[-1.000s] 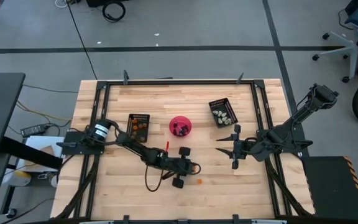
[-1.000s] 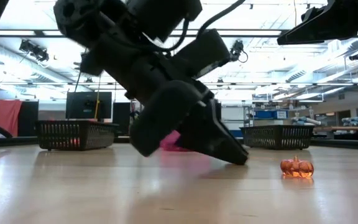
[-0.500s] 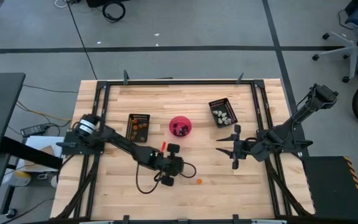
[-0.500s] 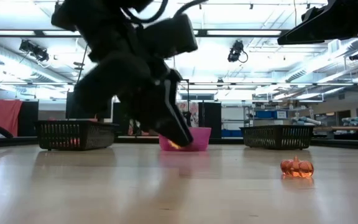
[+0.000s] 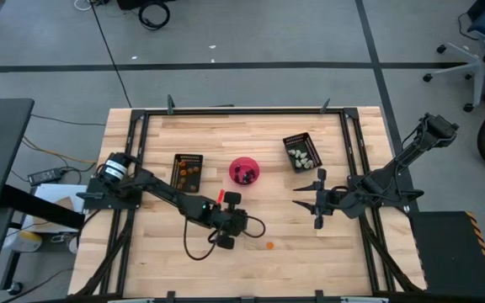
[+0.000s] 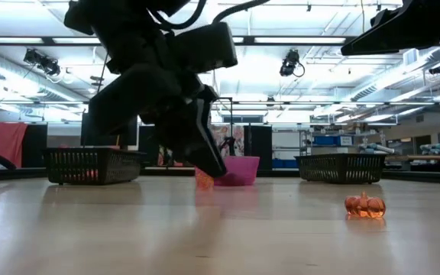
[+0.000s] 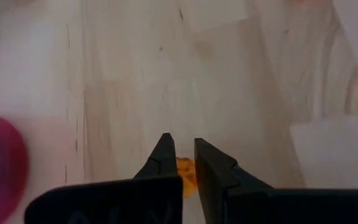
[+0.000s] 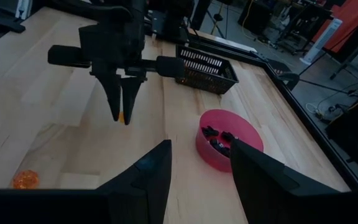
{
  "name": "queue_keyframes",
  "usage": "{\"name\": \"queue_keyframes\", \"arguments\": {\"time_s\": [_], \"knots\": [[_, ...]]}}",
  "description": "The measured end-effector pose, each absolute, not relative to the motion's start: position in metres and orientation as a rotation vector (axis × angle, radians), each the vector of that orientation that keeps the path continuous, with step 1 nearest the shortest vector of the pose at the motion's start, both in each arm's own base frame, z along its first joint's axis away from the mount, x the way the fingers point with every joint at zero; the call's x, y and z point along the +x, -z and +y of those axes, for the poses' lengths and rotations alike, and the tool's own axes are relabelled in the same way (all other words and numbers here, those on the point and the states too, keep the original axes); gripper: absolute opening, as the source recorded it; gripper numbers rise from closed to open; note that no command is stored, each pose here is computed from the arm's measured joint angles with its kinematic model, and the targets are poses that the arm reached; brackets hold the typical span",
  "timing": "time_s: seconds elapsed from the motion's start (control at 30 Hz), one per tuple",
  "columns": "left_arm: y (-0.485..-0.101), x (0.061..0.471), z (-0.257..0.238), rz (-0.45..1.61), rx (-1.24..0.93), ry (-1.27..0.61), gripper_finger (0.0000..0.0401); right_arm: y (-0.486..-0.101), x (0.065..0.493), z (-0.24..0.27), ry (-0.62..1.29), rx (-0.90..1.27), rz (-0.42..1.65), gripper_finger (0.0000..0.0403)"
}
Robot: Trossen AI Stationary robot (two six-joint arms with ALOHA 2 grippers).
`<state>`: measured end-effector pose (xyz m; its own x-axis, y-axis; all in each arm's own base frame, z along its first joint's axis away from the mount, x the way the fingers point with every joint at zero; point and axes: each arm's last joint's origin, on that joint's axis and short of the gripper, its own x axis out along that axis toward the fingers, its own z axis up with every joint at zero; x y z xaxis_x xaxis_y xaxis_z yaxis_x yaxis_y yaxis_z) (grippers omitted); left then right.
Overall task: Sort Halloween decoration
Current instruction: Put the top orange pumpkin toy into the left black bin, then put the orange pumpkin toy into the left black bin
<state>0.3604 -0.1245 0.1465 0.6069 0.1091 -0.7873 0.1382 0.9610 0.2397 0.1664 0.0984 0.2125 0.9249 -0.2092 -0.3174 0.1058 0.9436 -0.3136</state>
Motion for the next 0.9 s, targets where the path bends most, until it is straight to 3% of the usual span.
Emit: {"name": "queue_keyframes", "arguments": {"time_s": [0.6,0.9], "knots": [[-0.145,0.350,-0.121,1.034,0.256,-0.032,0.0015,-0.213,0.166,0.098,0.164,-0.296,0.355,0.0167],[-0.159,0.335,-0.127,0.903,0.223,-0.096,0.0001,-0.211,0.165,0.100,0.140,-0.290,0.365,0.0167]]}}
